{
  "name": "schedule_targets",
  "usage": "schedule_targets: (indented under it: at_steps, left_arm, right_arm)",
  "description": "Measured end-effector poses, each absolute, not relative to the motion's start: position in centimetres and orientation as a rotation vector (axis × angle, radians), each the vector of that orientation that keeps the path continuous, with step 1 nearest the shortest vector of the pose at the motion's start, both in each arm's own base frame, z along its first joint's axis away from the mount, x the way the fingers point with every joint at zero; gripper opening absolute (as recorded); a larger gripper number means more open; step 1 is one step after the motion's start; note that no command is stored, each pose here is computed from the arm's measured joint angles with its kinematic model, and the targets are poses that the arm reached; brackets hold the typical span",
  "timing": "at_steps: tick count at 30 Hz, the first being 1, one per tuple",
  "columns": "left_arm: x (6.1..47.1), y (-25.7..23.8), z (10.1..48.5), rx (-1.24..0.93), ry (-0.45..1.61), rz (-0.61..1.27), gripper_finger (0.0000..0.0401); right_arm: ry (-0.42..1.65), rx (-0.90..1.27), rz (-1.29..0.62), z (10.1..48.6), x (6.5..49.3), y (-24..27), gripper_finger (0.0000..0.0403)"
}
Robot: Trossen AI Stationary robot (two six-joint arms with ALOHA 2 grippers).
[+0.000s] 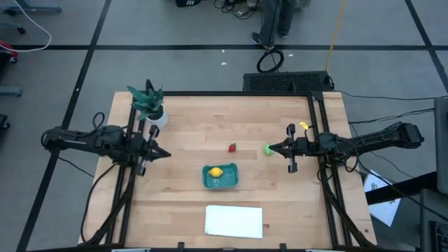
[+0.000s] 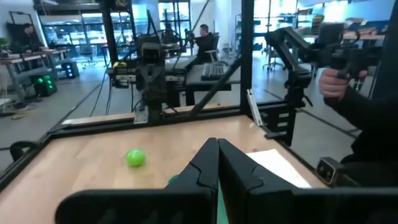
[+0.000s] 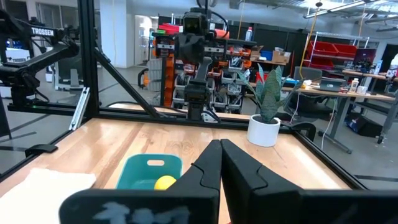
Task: Pick and placing Produce into tupperware
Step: Put the green cabbage into the blue bin
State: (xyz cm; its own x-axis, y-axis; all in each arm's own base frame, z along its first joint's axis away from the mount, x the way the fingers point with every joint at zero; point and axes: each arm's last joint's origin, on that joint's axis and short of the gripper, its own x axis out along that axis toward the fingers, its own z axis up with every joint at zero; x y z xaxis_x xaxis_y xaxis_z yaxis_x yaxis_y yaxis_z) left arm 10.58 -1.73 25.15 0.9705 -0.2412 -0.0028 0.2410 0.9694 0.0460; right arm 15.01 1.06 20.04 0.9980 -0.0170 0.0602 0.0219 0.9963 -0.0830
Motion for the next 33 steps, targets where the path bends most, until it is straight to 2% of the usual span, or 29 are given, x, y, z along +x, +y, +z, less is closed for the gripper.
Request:
schedule_targets:
  at_steps: [12, 24, 33]
  left_arm:
    - [11.1, -1.0, 22.9, 0.044, 0.053, -0.131, 0.0005]
    - [11.6, -0.2, 19.8, 0.016, 0.075, -0.095, 0.0005]
    - [11.6, 0.2, 19.3, 0.016, 0.083, -0.083, 0.0005]
  right_arm:
    - [-0.059, -0.082, -0.019, 20.0, 15.0, 1.1, 0.0]
    - [-0.059, -0.075, -0.019, 20.0, 15.0, 1.1, 0.0]
    - [-0.059, -0.077, -0.019, 20.0, 15.0, 1.1, 0.0]
